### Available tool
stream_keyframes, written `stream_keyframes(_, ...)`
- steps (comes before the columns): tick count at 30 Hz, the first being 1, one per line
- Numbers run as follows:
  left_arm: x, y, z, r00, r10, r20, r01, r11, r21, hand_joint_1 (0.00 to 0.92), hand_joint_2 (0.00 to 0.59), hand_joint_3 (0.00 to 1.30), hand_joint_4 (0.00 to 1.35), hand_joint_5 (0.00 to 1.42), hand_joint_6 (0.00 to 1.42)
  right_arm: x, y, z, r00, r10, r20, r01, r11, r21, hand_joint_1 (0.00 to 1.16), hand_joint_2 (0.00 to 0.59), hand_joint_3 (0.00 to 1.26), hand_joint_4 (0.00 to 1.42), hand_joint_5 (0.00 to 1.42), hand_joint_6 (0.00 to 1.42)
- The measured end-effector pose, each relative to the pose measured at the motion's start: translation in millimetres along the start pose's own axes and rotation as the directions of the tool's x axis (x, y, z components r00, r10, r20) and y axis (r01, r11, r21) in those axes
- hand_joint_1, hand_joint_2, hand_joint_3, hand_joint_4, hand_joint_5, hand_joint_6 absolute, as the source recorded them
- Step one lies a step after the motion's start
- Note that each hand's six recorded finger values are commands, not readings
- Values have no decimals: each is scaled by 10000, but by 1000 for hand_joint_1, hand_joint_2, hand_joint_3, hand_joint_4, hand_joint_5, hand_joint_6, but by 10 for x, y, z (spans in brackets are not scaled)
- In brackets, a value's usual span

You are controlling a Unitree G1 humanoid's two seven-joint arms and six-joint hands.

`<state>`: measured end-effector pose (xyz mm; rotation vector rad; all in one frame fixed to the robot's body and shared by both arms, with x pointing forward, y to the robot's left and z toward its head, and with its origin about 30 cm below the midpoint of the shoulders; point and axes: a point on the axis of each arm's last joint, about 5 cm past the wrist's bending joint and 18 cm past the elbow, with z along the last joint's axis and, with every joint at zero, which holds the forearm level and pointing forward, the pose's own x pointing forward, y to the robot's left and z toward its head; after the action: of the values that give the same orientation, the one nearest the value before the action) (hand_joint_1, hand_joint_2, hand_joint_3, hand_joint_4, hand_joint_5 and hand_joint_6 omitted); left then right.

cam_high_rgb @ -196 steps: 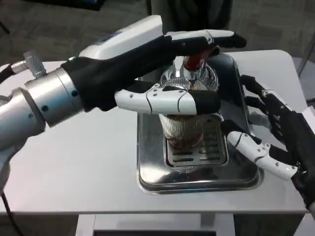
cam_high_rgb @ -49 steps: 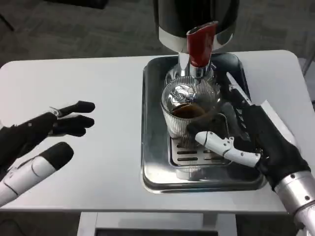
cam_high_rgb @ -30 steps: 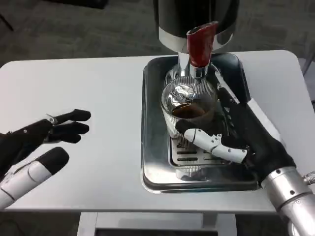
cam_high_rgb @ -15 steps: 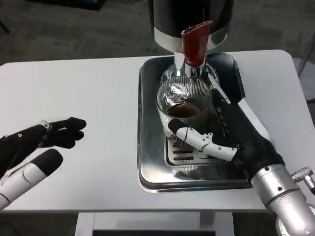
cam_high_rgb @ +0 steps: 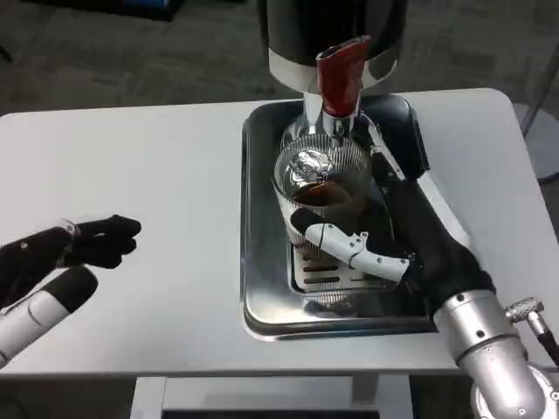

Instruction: Grasp the cup under the faucet to collect the drink, then remove the cup.

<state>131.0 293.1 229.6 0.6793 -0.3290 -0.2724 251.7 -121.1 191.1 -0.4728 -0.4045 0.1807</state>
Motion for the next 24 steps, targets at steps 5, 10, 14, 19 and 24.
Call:
stream_keyframes(5,-8,4,-20,10000,25,-70,-25,10000,-24,0,78,295,278,278,164,20,9,4,9999,-121,45,121,9998,-149,627,221,10,109,170,243)
stream_keyframes(10,-10,10,-26,9999,41,-98,-41,10000,-15,0,78,305,291,278,164,28,23,0,9999,-87,115,90,9996,-252,628,221,35,141,203,278)
stream_keyframes(14,-11,11,-25,9999,37,-100,-37,10000,-6,0,78,307,293,278,169,26,19,-3,9999,-37,157,43,9993,-368,628,221,35,142,226,286)
stream_keyframes(19,-14,24,-20,9999,64,-107,-63,10000,58,0,78,308,294,279,171,23,21,-3,9998,42,212,-30,9985,-541,648,217,25,164,267,320)
stream_keyframes(24,-32,51,-11,9997,190,-141,-188,9997,170,0,81,309,299,285,167,20,31,-1,9996,95,255,-78,9978,-657,673,222,35,184,287,345)
